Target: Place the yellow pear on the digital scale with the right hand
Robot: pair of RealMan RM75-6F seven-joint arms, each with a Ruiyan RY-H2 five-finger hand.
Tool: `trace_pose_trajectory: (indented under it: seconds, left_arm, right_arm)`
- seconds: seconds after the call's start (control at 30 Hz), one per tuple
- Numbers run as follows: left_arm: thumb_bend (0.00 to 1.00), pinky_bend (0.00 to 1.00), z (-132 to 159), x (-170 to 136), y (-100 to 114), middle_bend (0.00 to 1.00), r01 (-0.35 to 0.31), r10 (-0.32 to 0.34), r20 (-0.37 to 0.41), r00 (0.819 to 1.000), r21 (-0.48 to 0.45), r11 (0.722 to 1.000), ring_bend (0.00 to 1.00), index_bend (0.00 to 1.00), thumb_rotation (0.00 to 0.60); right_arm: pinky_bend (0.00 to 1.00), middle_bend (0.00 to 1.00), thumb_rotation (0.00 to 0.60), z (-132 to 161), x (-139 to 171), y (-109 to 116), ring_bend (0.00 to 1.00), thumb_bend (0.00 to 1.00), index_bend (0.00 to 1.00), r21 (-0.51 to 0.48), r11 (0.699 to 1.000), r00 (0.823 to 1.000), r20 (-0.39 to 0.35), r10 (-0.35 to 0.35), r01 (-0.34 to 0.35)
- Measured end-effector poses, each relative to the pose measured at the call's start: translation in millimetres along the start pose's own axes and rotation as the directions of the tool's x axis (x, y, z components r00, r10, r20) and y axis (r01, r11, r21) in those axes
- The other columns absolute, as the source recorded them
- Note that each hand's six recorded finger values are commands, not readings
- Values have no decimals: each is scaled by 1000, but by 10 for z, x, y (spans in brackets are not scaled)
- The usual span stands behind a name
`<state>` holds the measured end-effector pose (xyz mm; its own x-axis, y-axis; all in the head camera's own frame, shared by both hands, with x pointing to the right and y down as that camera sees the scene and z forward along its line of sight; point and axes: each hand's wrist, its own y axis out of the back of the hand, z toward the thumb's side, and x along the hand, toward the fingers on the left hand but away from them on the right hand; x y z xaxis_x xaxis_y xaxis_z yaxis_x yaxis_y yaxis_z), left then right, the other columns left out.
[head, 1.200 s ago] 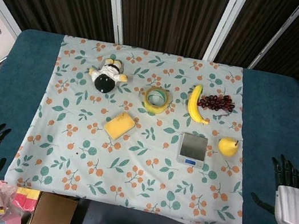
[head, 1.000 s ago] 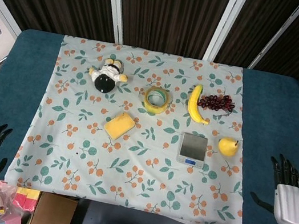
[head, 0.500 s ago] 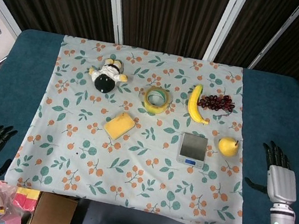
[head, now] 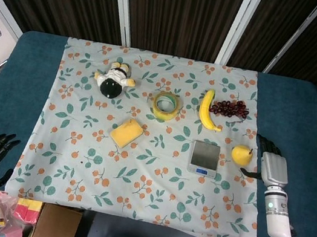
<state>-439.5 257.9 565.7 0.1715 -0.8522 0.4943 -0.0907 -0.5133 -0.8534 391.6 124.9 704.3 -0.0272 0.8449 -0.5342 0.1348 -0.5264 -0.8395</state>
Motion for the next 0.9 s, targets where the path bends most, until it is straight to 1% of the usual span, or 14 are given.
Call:
trace_pose_trajectory:
  seconds: [0.23,0.4,0.53,0.63,0.77,0.83,0.9]
  left_arm:
    - [399,299,-3,-7,7,83,1,-1,5,1000,-10,1000,70,145,600]
    - [400,299,-7,-41,13,83,1,-1,6,1000,-14,1000,70,146,600]
    - [399,299,-12,-90,14,83,1,0,6,1000,-17,1000,70,146,600]
    - [399,300,-11,-99,10,83,2,-2,7,1000,-15,1000,70,146,600]
    - [400,299,-12,-110,13,83,0,0,5,1000,-12,1000,70,147,600]
    - [399,300,-12,-121,21,84,-5,5,3,1000,-9,1000,70,147,600]
    - [399,300,-11,-135,34,84,-12,12,1,1000,-6,1000,70,147,600]
  right_arm:
    - [339,246,600,77,-136,-169,209,194,245,41,999,999,19,28,-29]
    - [394,306,600,98,-208,-215,279,195,307,40,999,999,36,26,-28]
    - [477,389,600,92,-241,-226,370,213,411,54,998,999,49,13,-16]
    - [551,456,600,77,-266,-232,451,282,502,71,997,998,62,1,-5]
    - [640,554,600,55,-296,-243,551,355,655,92,996,997,79,-17,9]
    - [666,581,600,45,-309,-247,578,369,709,97,995,996,87,-28,19]
    - [678,593,600,46,-313,-237,589,371,730,91,995,995,87,-41,33]
